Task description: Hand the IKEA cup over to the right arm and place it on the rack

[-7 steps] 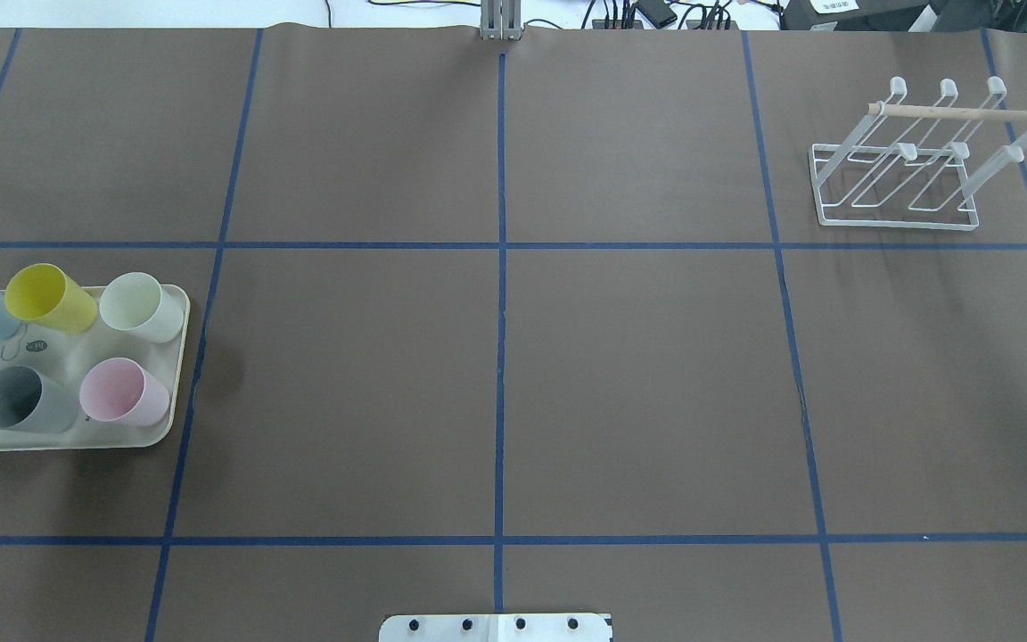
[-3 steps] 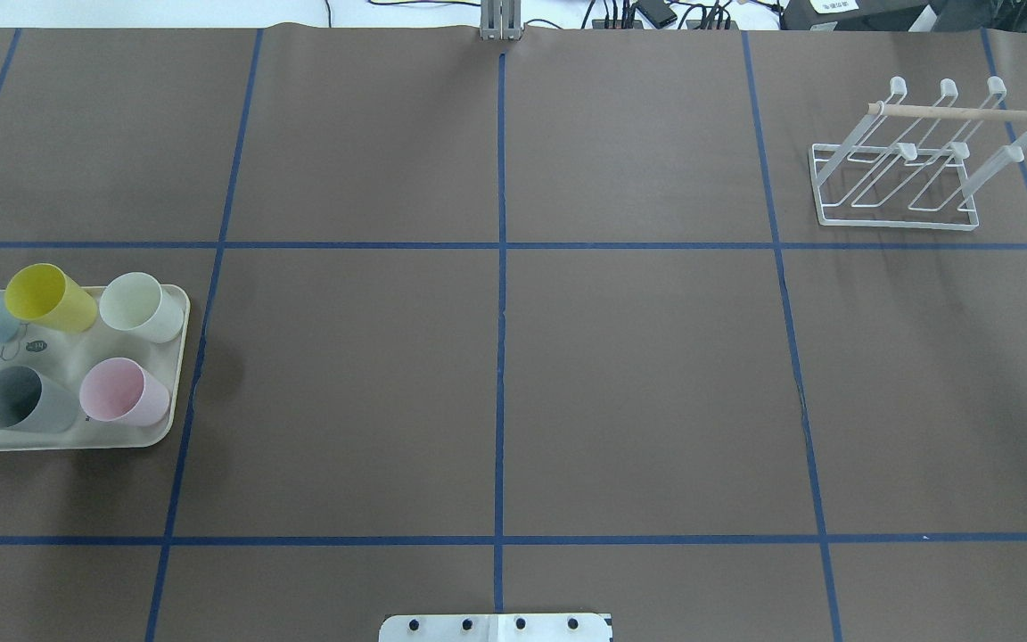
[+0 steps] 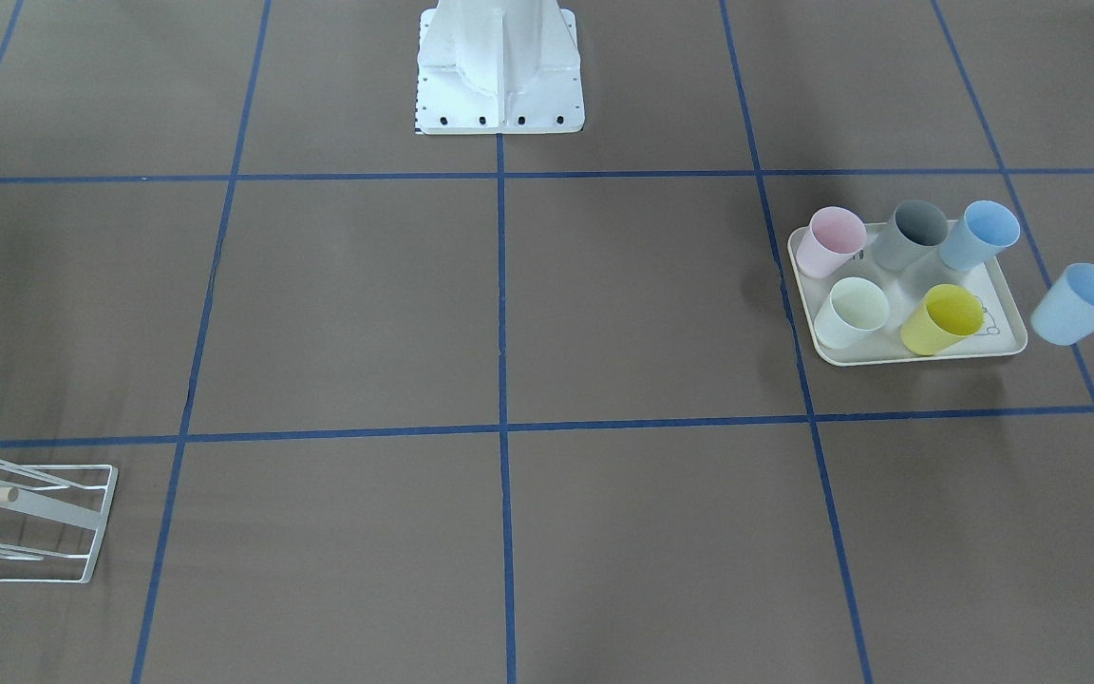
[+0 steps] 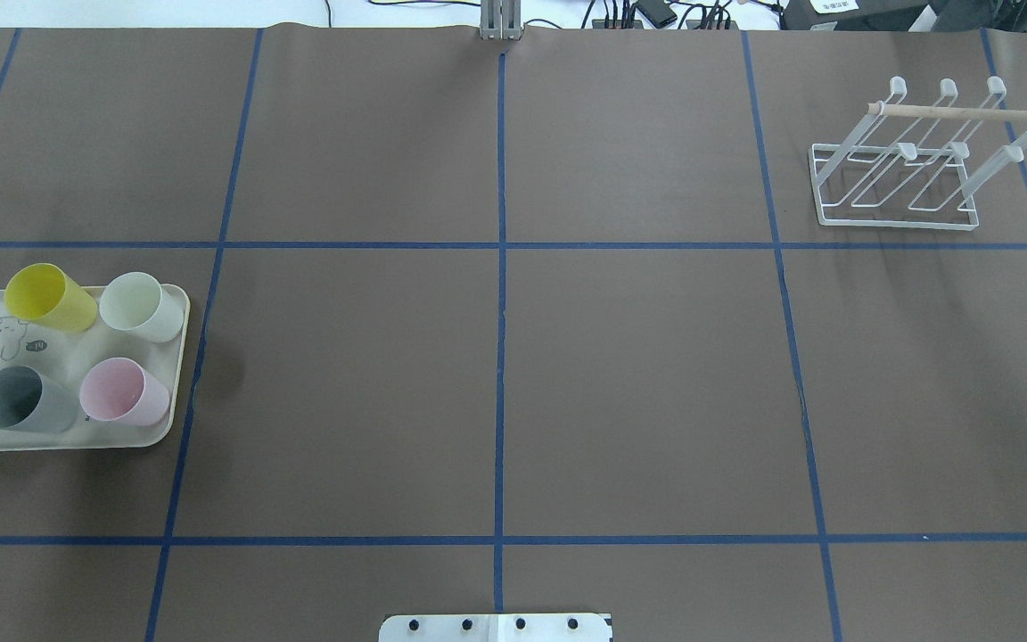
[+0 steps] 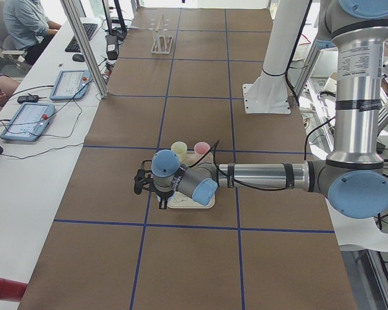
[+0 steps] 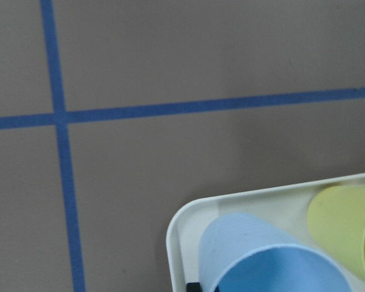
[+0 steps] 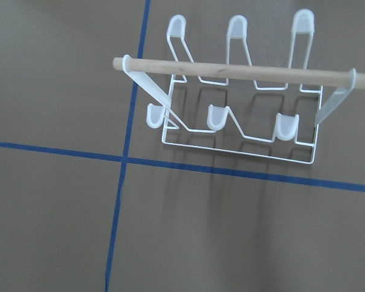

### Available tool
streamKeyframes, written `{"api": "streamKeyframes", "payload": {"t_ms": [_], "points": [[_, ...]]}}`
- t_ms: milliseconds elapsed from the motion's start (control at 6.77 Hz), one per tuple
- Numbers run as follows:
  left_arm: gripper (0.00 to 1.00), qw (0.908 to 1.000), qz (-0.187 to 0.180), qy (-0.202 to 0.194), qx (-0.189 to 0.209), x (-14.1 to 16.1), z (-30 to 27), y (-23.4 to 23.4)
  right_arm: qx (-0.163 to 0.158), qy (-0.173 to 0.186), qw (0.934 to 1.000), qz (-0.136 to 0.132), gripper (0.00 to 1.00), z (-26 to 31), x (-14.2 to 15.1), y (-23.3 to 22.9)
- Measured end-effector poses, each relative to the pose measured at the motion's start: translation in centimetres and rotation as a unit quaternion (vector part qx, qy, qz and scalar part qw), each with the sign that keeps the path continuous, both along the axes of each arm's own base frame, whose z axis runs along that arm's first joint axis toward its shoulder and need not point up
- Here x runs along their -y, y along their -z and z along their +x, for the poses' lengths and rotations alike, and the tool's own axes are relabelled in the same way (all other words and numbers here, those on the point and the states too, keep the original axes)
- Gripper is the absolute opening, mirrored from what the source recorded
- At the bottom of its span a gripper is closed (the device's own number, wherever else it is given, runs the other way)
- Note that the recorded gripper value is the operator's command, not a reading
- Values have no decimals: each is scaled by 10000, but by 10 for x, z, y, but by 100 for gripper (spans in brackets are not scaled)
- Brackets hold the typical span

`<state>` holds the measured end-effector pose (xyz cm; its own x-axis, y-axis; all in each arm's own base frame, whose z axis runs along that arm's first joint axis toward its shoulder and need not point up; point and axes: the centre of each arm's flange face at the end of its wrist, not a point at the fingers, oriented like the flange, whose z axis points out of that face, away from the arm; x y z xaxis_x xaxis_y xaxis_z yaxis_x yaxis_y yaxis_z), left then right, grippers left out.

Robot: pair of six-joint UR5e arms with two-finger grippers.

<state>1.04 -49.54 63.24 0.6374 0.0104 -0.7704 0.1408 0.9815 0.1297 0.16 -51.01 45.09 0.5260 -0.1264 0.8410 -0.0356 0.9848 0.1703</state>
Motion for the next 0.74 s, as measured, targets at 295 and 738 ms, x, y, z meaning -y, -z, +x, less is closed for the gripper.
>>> {"api": "streamKeyframes", "payload": {"t_ms": [295,738], "points": [[0,9957,232,814,385,25,-63,26,36,121,9998,168,100,-30,23,40],[0,9820,49,1872,249,54,-68,114,17,51,9999,85,99,-131,58,141]]}}
